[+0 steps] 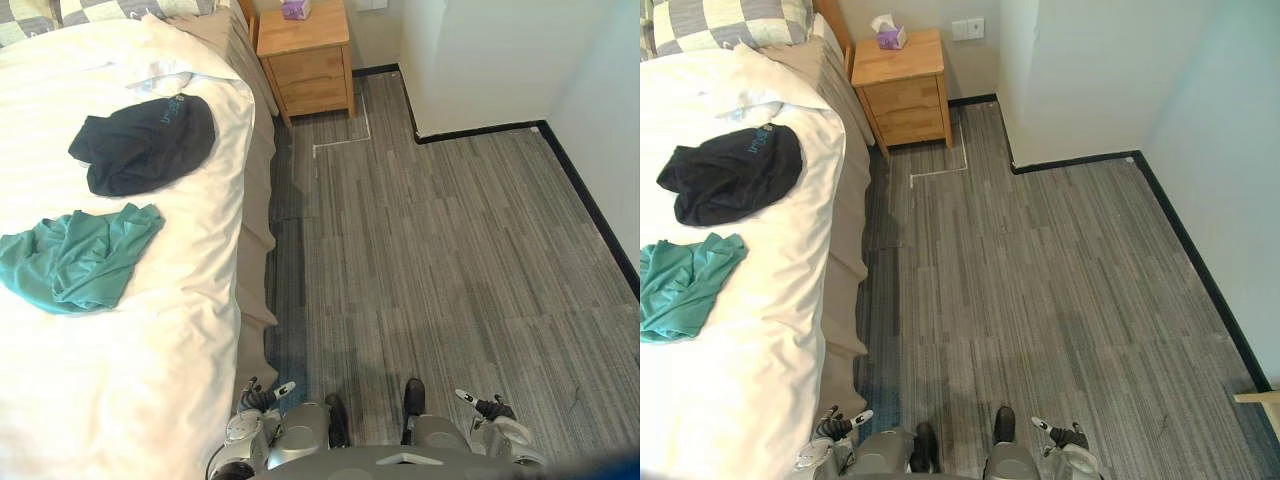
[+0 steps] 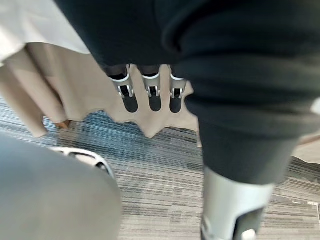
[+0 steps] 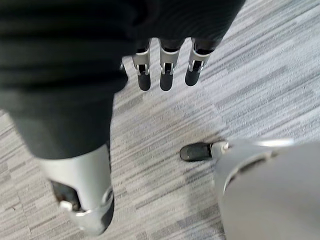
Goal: Tidy the bed and pick cloth on bed and put in laundry
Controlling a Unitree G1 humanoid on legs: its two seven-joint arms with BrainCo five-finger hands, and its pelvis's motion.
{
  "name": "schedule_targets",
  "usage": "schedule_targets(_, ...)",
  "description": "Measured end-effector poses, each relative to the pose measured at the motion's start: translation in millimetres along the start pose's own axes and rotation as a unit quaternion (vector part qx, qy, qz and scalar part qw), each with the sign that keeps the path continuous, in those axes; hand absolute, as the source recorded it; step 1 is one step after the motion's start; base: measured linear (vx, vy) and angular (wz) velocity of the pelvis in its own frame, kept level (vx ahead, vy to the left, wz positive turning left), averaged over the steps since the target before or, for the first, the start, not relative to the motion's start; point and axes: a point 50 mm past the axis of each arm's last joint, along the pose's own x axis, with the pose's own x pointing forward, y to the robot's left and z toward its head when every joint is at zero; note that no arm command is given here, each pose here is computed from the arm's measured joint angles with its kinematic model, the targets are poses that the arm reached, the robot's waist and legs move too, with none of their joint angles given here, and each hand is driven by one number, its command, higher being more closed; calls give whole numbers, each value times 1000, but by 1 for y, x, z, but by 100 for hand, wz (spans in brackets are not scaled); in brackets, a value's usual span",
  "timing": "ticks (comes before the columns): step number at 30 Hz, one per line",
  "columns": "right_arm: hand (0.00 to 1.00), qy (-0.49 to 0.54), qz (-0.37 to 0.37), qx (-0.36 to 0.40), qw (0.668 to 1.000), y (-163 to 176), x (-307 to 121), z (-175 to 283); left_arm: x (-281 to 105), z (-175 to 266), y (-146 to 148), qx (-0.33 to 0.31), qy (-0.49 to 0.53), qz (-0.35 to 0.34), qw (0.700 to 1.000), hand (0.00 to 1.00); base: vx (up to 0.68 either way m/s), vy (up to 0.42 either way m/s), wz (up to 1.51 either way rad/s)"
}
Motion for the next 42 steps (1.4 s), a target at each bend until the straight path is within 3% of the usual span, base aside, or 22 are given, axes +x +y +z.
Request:
schedule_targets(9,0,27,12,19,999,7,-3,-16,-2,-6,7,-20,8,9,1000,0,294,100,-9)
schedule_targets(18,0,11,-5,26,1000,-8,-3,-11,0,-15,16,19,40,10,999,0,404,-39,51)
schedule_targets(22,0,21,-2,22,1000,-6,-7,-24,-2,-19,17,4,44,14,999,0,556,-275,40)
schedule_targets(23,0,17,-8,23,1000,-8,-4,-16,-2,-15,-2,-7,37,-7,999,0,387,-185,51)
schedule_targets(26,0,-6,-1,31,999,-1,-2,0,1,2,-8,-40,6,-4,999,0,246,-174,67)
schedule_targets(28,0,-4,6,8,1000,-1,-8,-13,-3,-12,9,-58,18,28,998,0,80,-157,80)
schedule_targets(31,0,-18,0,3,1000,-7,-6,-8,-5,-25,4,-72,46,29,996,0,232,-217,19)
schedule_targets(42,0,13,-25,13,1000,-16,-9,-27,-4,-10,6,-101,13,34,994,0,329,-188,-45)
